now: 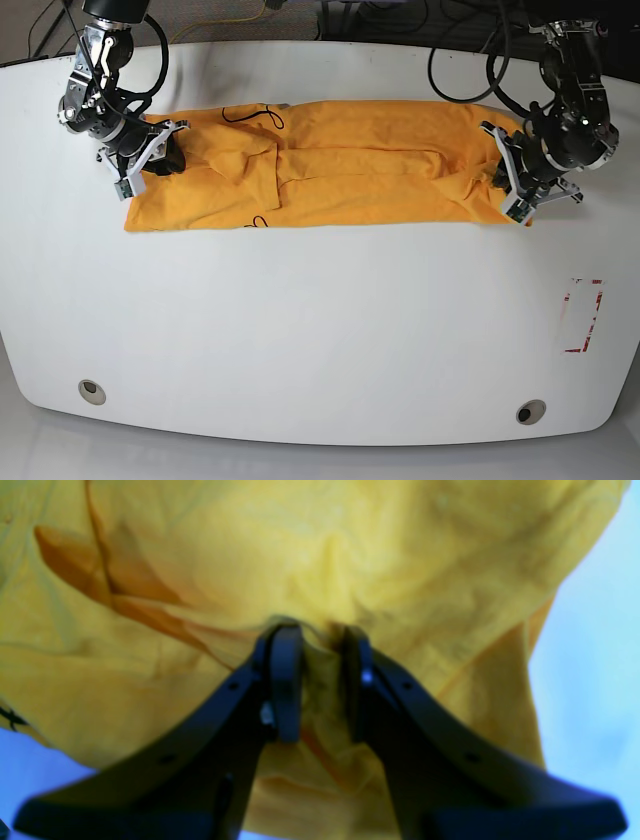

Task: Layout the t-shirt on the table in an organized manner, then fold the t-shirt properly
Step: 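Hold the strip end with the left gripper and drag it toward the right gripper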

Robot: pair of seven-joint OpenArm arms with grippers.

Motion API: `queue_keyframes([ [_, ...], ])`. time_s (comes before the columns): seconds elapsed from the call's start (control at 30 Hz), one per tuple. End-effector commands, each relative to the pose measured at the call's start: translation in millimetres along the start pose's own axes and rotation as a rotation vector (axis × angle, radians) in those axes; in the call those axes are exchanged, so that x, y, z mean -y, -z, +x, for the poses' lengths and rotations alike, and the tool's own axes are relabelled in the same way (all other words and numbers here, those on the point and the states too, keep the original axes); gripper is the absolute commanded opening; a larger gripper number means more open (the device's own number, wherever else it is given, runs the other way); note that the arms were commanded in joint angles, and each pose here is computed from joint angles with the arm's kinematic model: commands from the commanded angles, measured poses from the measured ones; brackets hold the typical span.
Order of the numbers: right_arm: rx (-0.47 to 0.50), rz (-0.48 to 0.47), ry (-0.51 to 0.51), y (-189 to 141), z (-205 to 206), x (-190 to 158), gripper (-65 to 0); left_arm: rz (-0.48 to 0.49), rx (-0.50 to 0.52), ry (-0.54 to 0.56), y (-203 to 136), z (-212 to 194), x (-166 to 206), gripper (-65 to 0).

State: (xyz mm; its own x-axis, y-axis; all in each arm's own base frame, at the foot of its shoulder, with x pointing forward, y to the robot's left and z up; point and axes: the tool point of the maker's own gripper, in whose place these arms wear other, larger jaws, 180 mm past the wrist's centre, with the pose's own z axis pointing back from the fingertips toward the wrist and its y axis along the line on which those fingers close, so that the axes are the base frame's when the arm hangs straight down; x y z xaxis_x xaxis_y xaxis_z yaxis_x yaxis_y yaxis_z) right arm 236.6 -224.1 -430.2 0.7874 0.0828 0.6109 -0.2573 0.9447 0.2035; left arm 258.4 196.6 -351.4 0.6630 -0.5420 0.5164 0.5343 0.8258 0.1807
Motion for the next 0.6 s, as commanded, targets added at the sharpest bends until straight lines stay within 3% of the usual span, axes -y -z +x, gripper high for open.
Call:
queue_keyframes([
  [0.0, -0.086, -0.019, -0.017, -2, -17, 4, -51.2, 0.033, 0.015, 0.062, -5, 12, -2, -61.5],
  [0.27, -0.087, -0.020, -0.015, -2, -18, 5, -51.2, -0.002, -0.002, 0.175, 4, 23, 24, -61.5],
  [0.57, -0.086, -0.021, -0.015, -2, -18, 5, -51.2, -0.077, 0.066, 0.229, 12, 54, 57, -61.5],
])
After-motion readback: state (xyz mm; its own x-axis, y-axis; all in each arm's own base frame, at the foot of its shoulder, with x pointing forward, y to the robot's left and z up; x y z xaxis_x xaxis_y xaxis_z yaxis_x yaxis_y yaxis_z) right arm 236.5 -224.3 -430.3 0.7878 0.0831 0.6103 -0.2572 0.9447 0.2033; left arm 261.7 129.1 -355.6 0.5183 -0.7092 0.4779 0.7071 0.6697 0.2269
